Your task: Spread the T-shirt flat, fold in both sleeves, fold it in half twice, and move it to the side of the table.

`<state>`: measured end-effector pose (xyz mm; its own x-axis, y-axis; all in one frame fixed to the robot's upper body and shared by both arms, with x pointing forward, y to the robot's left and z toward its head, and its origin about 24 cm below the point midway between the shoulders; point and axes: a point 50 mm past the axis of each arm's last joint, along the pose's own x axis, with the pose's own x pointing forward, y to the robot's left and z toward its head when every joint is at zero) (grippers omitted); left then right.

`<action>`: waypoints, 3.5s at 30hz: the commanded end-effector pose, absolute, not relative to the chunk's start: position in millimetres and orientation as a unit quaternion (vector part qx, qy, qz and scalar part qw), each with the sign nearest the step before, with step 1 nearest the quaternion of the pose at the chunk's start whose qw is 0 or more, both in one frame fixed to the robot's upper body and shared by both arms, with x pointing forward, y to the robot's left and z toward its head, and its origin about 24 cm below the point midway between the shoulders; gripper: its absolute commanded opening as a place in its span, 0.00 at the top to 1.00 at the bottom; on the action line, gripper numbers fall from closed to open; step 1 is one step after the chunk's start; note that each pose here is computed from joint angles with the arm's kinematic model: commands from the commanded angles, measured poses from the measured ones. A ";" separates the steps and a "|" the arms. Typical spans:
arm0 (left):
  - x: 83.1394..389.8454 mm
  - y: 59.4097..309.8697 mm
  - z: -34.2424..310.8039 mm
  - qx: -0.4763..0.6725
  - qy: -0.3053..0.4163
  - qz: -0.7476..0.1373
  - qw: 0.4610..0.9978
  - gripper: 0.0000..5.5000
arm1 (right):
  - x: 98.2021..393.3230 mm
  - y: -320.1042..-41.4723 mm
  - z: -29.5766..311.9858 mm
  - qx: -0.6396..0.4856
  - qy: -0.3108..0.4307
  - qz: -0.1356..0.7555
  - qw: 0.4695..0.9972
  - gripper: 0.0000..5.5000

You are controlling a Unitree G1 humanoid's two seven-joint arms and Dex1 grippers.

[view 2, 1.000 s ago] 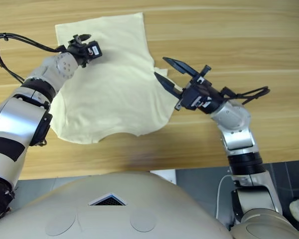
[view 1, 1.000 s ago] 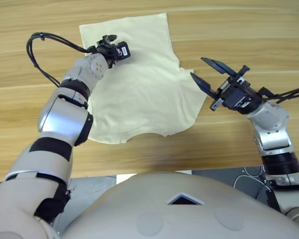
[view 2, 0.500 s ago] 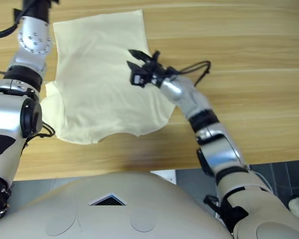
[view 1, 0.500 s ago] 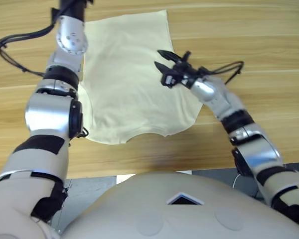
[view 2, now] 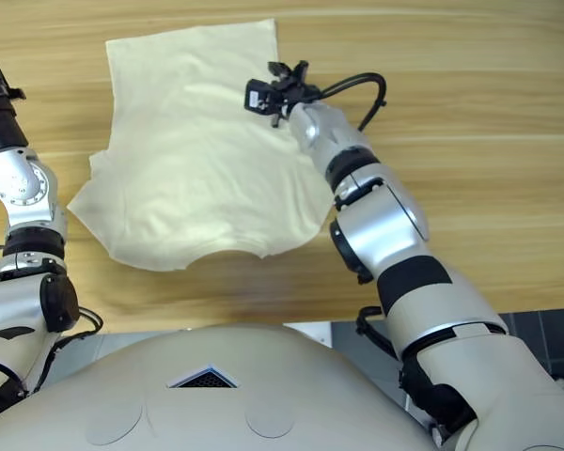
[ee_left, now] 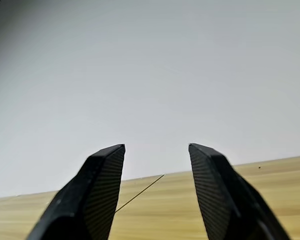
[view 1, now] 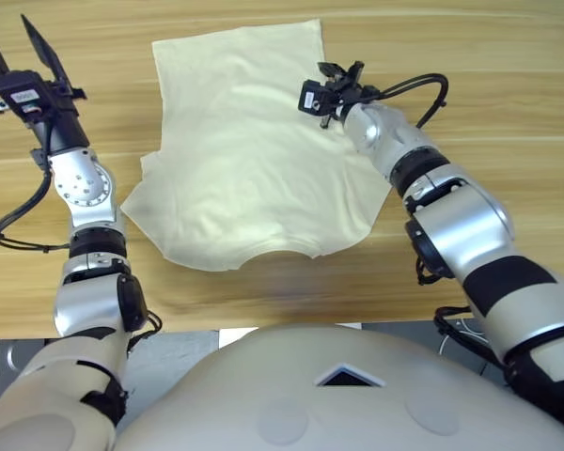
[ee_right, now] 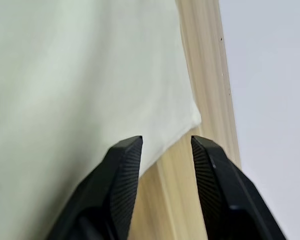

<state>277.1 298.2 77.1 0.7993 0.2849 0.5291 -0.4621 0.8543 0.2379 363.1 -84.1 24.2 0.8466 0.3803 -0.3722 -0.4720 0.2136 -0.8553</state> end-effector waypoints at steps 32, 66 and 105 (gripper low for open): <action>278.4 257.9 64.9 0.227 -0.207 0.077 0.949 0.57 | 352.7 -76.0 14.5 -0.577 0.038 0.351 0.737 0.68; 141.1 261.9 28.6 0.542 0.044 -0.360 0.758 0.57 | 294.8 -178.0 154.6 -0.229 -0.333 0.165 0.900 0.68; 185.0 270.8 12.7 0.684 0.085 -0.317 0.652 0.57 | 274.2 -207.0 132.2 -0.325 -0.239 0.134 0.905 0.68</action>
<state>190.0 272.8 24.7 0.8380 -0.2849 -0.4654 0.4650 -0.0736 0.8823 275.4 -207.1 132.5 0.8505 0.3968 0.3453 -0.0892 0.7557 -0.6488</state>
